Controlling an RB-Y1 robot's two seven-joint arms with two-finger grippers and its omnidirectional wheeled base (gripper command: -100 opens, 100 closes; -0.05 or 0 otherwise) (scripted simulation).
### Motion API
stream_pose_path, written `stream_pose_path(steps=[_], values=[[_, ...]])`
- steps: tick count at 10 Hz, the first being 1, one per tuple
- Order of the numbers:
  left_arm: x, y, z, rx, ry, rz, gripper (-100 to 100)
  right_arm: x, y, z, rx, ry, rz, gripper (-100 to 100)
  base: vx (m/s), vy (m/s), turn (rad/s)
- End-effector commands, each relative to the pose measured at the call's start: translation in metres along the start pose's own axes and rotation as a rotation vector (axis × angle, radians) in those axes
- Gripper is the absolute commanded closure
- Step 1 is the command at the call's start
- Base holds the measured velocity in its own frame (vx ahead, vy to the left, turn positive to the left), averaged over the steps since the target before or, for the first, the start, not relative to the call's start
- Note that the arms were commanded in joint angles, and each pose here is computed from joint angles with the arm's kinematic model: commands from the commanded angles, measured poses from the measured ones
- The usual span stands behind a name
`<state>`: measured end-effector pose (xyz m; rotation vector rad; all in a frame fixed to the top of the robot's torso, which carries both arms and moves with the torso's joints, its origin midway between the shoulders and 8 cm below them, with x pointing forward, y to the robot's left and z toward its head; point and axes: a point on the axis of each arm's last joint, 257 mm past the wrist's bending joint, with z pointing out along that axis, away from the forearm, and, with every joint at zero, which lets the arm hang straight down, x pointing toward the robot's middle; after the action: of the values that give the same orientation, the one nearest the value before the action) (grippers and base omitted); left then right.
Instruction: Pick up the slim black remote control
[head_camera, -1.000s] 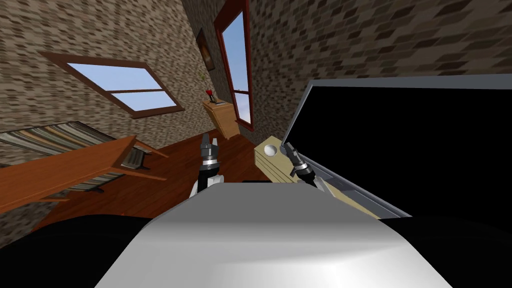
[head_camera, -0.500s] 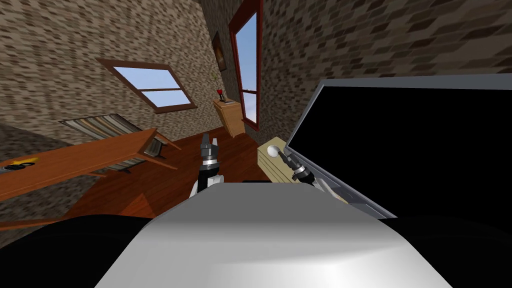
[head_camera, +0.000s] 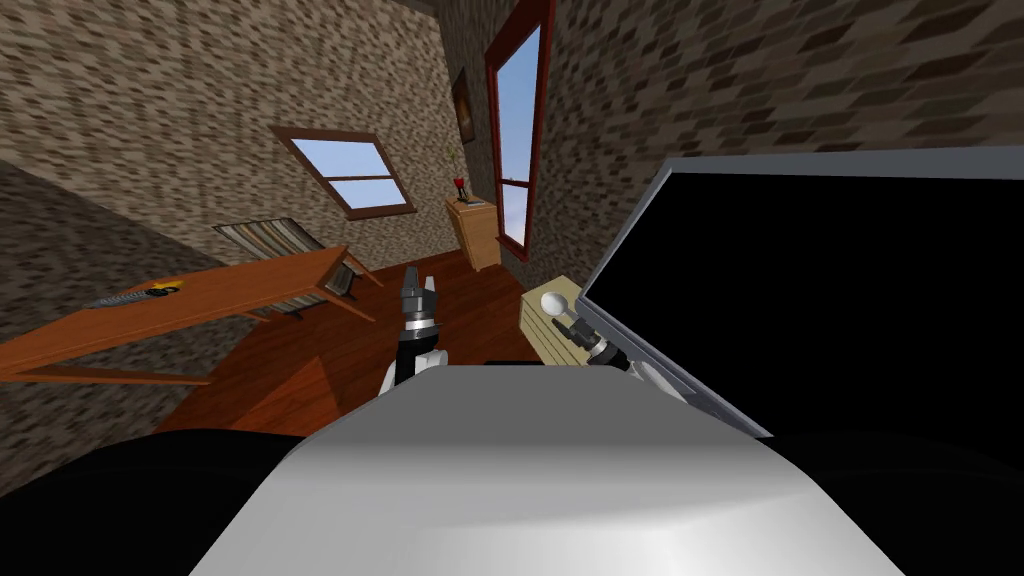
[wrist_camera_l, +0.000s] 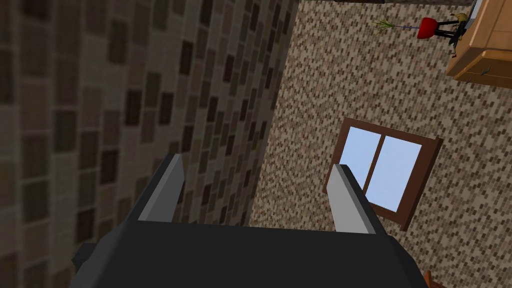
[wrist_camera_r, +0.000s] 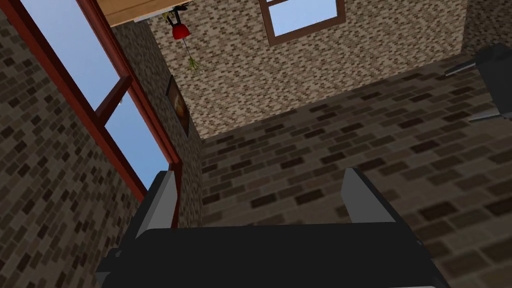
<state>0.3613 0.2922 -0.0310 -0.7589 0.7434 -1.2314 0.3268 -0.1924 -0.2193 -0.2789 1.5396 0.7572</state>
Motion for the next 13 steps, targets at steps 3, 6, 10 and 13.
stream_pose_path(steps=[3, 6, 10, 13], values=[[0.0, 0.0, 0.0, 0.0, 0.0, 0.0, 0, 0.068, -0.017, -0.038, 0.004, 0.218, -0.111, -100, -0.04, -0.055, 0.297], [0.0, 0.0, 0.0, 0.0, 0.0, 0.0, 0, 0.118, -0.033, -0.077, 0.005, 0.392, -0.185, -100, -0.058, -0.042, 0.317], [0.0, 0.0, 0.0, 0.0, 0.0, 0.0, 0, 0.166, -0.052, -0.13, -0.009, 0.594, -0.277, -100, -0.049, -0.037, 0.232], [0.0, 0.0, 0.0, 0.0, 0.0, 0.0, 0, 0.199, -0.069, -0.184, -0.027, 0.767, -0.352, -100, -0.065, -0.032, 0.344]])
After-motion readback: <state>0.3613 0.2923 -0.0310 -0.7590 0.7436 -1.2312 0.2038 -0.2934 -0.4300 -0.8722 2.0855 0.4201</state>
